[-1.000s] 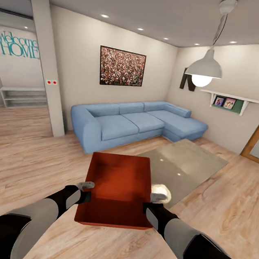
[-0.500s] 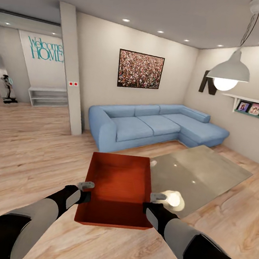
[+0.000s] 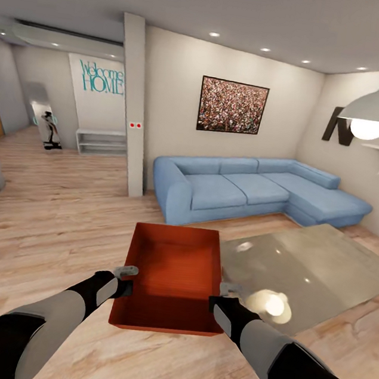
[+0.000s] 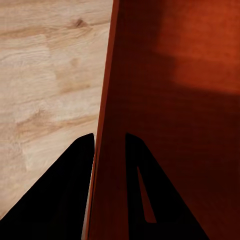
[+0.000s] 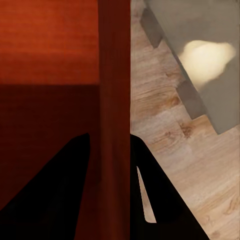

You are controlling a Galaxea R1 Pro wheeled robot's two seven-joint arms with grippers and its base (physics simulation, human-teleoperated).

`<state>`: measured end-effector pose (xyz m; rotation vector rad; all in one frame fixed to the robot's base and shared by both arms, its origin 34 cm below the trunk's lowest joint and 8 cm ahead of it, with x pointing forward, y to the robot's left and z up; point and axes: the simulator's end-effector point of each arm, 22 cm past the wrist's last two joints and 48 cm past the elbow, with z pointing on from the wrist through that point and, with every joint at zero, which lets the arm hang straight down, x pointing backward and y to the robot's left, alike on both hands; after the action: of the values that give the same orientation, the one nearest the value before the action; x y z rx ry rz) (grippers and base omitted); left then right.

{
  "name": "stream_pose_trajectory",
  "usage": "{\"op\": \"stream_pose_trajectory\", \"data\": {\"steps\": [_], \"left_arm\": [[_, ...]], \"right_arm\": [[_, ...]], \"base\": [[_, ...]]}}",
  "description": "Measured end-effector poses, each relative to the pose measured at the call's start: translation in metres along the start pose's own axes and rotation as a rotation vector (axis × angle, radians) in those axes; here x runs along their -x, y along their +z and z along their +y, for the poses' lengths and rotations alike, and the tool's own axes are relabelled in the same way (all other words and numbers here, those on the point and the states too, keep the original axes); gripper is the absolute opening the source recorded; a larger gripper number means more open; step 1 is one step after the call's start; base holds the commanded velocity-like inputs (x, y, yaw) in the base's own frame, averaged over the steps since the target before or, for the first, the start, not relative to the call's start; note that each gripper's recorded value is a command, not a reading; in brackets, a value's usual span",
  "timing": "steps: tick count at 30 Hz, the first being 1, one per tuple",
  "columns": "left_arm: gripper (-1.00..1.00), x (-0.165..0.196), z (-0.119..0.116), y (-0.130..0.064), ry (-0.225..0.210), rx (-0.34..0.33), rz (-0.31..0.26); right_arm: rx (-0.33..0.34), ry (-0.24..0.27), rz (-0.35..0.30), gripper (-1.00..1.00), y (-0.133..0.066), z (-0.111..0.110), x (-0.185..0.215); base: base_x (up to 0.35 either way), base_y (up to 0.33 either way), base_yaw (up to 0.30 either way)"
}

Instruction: Move the two storage containers from the living room to the garage. In the garage, place one container on the floor and stack the other container on top of it (either order is fine).

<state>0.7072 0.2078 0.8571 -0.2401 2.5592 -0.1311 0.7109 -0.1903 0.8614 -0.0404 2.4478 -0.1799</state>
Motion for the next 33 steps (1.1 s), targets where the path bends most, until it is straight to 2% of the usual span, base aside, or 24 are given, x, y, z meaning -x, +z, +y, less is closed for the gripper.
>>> {"op": "stream_pose_trajectory", "data": {"steps": [33], "left_arm": [[-1.0,0.0,0.0,0.0,0.0,0.0,0.0]], "right_arm": [[0.0,0.0,0.0,-1.0,0.0,0.0,0.0]], "base": [[0.0,0.0,0.269]]}}
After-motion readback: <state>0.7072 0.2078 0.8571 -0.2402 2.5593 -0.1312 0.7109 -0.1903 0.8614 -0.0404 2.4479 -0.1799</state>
